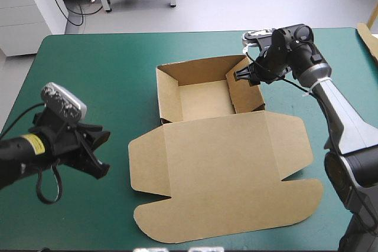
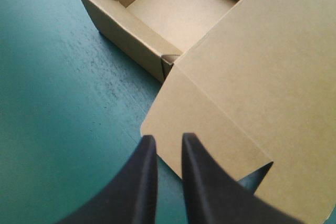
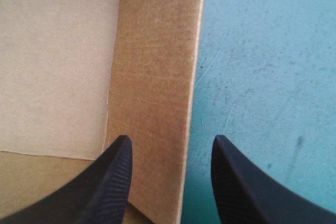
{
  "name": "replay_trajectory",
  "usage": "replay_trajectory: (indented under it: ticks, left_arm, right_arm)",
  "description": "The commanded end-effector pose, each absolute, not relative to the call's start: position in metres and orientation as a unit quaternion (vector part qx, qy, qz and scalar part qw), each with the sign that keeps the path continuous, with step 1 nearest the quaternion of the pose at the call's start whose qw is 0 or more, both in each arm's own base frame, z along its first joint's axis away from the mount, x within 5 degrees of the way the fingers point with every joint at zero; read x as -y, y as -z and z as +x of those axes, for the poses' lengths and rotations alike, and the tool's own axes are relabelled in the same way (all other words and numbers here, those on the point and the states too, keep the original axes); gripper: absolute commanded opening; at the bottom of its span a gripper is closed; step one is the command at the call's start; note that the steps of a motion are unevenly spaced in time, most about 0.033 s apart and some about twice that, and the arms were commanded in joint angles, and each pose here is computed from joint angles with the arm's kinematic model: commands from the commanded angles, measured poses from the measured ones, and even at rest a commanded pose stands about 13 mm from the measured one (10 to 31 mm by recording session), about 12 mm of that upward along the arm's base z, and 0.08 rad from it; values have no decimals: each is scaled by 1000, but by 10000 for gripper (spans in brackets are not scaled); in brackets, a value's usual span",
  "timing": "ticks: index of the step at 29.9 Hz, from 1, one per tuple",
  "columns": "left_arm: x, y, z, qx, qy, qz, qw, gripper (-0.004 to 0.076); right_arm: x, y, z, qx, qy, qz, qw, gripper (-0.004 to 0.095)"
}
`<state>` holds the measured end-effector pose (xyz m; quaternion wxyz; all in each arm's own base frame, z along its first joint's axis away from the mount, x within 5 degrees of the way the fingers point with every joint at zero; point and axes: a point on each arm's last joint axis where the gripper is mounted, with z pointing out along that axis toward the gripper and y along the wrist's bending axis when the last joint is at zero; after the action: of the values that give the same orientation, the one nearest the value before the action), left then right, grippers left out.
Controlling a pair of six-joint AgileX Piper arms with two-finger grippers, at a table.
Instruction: Fold the box
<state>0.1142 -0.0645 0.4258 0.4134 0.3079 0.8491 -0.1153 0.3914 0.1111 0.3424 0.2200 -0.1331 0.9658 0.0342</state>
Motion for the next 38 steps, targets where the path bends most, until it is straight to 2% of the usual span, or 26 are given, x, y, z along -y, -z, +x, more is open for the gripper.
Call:
replay_trajectory:
  ticks: [1, 9, 15, 18, 22, 26, 31, 35, 38]
  left_arm:
    - [56, -406, 100, -832, 122, 272, 468, -6]
    - [41, -325, 70, -842, 119, 245, 465, -8]
    - [32, -286, 57, -855, 123, 204, 461, -8]
    - [29, -287, 51, -835, 132, 192, 498, -8]
    - [27, -288, 46, -829, 131, 190, 510, -8]
    - [27, -288, 46, -829, 130, 191, 510, -8]
    - [27, -288, 46, -829, 130, 191, 510, -8]
    - [27, -288, 46, -829, 130, 191, 510, -8]
    - [27, -288, 46, -829, 130, 191, 510, -8]
  right_arm:
    - [-110, -356, 395, -956, -30, -137, 258, 442]
    - [-114, -333, 411, -957, -29, -136, 253, 441]
    - [-114, -331, 418, -952, -24, -134, 276, 403]
    - [-114, -331, 419, -951, -19, -135, 279, 275]
    - [-113, -331, 419, -950, -12, -139, 280, -7]
    - [-111, -331, 419, -950, -2, -141, 279, -20]
    - [-88, -331, 421, -955, 50, -125, 265, -21]
    - [-41, -328, 423, -968, 71, -78, 229, -21]
    - [9, -329, 424, -971, 71, -20, 226, -21]
